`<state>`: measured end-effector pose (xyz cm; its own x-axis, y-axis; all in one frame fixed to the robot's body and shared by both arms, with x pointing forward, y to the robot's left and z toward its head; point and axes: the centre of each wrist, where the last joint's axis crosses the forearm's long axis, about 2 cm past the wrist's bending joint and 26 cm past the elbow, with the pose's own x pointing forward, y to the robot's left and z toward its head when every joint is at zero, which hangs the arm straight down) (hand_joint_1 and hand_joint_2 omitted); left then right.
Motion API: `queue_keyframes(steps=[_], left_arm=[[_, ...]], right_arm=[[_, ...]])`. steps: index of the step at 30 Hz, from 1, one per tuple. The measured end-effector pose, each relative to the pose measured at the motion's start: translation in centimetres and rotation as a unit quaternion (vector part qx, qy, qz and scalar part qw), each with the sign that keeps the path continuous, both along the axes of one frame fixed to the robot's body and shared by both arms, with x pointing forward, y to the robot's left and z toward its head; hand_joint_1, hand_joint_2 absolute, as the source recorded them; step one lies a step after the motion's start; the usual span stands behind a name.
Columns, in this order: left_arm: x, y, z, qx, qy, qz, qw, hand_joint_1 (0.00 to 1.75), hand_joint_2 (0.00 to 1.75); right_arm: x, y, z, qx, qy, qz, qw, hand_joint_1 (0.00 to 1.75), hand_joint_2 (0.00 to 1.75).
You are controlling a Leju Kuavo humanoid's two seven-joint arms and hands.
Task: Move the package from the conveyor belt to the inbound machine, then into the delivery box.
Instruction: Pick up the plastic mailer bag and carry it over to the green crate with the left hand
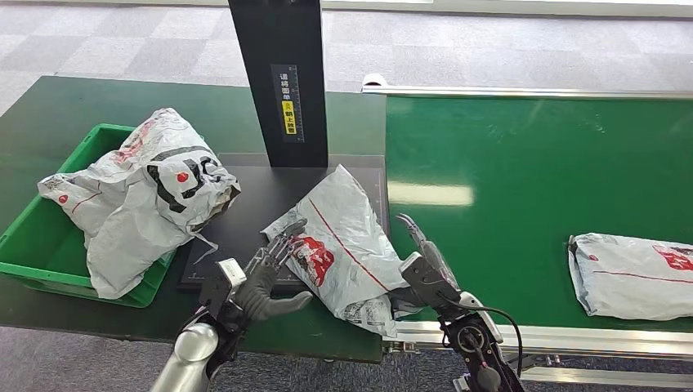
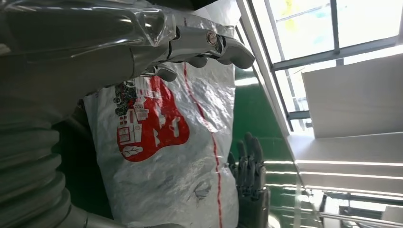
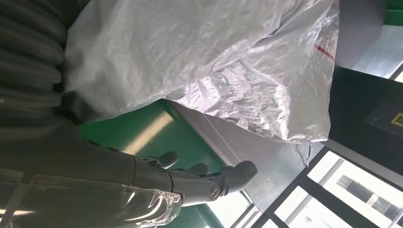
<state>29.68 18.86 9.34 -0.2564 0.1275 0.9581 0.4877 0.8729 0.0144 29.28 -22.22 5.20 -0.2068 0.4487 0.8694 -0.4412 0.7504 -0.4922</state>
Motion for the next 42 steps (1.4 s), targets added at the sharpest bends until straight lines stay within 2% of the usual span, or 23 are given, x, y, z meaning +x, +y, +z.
queue_keyframes(steps=[4, 8, 10, 14, 18, 26, 29, 33, 38, 42], left_arm=[[0.2, -0.6, 0.0, 0.074, -0.021, 0.023, 0.997, 0.0, 1.75], [1.5, -2.3, 1.4, 0.147, -0.066, 0.04, 0.986, 0.0, 1.75], [2.5, -3.5, 2.5, 0.21, -0.09, 0.046, 0.972, 0.0, 1.75], [4.2, -6.2, 4.2, 0.353, -0.128, 0.062, 0.925, 0.0, 1.75], [5.1, -8.0, 4.3, 0.432, -0.118, 0.052, 0.892, 0.0, 1.75], [5.6, -9.2, 3.4, 0.49, -0.082, 0.04, 0.867, 0.0, 1.75], [5.9, -9.5, 3.4, 0.531, -0.065, 0.042, 0.844, 0.04, 1.75], [6.1, -9.9, 3.1, 0.559, -0.054, 0.032, 0.827, 1.71, 1.75], [5.8, -9.8, 2.5, 0.556, -0.07, 0.033, 0.827, 1.75, 1.75], [5.3, -9.5, 2.1, 0.523, -0.098, 0.06, 0.844, 1.75, 1.75]], right_arm=[[0.2, 0.0, 0.0, 0.001, 0.0, 0.001, 1.0, 0.0, 1.75], [0.5, 0.1, 0.2, 0.004, -0.004, 0.005, 1.0, 0.0, 1.75], [0.8, 0.3, 0.3, 0.006, -0.006, 0.007, 1.0, 0.0, 1.75], [0.9, 0.6, 0.4, 0.011, -0.006, 0.01, 1.0, 0.0, 1.75], [1.0, 1.1, 0.5, 0.019, -0.011, 0.017, 1.0, 0.0, 1.75], [1.6, 1.3, 0.7, 0.018, -0.009, 0.024, 1.0, 0.0, 1.75], [1.8, 1.3, 0.6, 0.017, -0.008, 0.026, 0.999, 0.0, 1.75], [2.0, 1.3, 0.5, 0.013, -0.007, 0.029, 0.999, 0.0, 1.75], [2.0, 1.3, 0.4, 0.013, -0.006, 0.026, 1.0, 0.0, 1.75], [2.0, 1.2, 0.4, 0.016, -0.006, 0.024, 1.0, 0.0, 1.75]])
